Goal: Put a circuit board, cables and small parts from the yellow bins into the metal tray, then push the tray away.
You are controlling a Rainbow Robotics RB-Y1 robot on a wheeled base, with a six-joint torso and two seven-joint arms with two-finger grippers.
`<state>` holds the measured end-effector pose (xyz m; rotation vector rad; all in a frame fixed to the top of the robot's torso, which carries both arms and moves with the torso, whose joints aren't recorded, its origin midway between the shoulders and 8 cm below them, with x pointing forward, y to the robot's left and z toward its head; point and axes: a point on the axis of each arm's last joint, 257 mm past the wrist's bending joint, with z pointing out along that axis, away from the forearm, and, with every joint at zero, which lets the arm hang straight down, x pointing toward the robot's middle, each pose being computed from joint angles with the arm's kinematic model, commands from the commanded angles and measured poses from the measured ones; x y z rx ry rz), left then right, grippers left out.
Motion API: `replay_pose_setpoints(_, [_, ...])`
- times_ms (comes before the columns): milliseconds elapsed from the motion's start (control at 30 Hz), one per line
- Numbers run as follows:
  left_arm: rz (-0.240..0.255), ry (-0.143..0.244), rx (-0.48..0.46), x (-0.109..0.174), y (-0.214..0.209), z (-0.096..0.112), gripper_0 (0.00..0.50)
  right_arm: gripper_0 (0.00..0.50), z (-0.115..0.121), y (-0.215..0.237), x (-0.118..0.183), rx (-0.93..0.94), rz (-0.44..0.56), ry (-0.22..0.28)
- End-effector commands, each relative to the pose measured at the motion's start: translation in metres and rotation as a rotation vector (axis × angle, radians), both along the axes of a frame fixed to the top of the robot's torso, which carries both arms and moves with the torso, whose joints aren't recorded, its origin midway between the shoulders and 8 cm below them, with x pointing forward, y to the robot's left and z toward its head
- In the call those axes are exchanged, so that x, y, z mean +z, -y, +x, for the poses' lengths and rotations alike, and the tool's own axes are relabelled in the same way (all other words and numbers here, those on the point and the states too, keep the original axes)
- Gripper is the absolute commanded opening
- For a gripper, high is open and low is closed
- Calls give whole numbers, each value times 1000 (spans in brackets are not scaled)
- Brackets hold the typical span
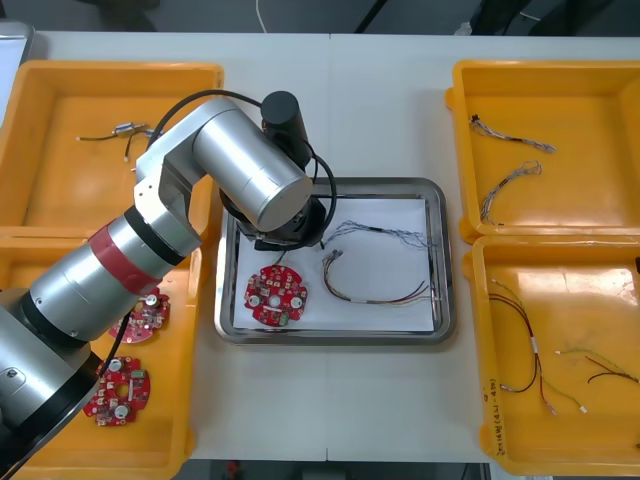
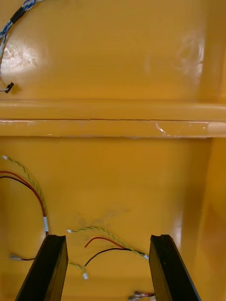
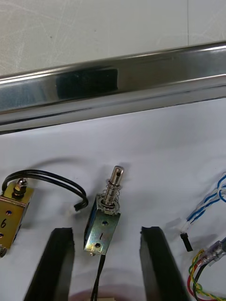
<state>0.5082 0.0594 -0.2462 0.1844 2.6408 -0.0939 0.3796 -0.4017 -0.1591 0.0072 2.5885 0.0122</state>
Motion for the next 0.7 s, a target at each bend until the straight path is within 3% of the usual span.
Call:
replay_pose_setpoints(33, [-49, -1, 31, -1, 19, -6, 500, 500, -6, 8, 13, -43, -10, 29])
replay_pose_setpoints(433, [-69, 4, 50, 11, 16, -4, 500, 500, -7, 10, 12, -55, -12, 28])
replay_pose_setpoints(700, [-47, 3, 89, 45, -9, -12, 500, 500, -7, 9, 12, -60, -9, 27])
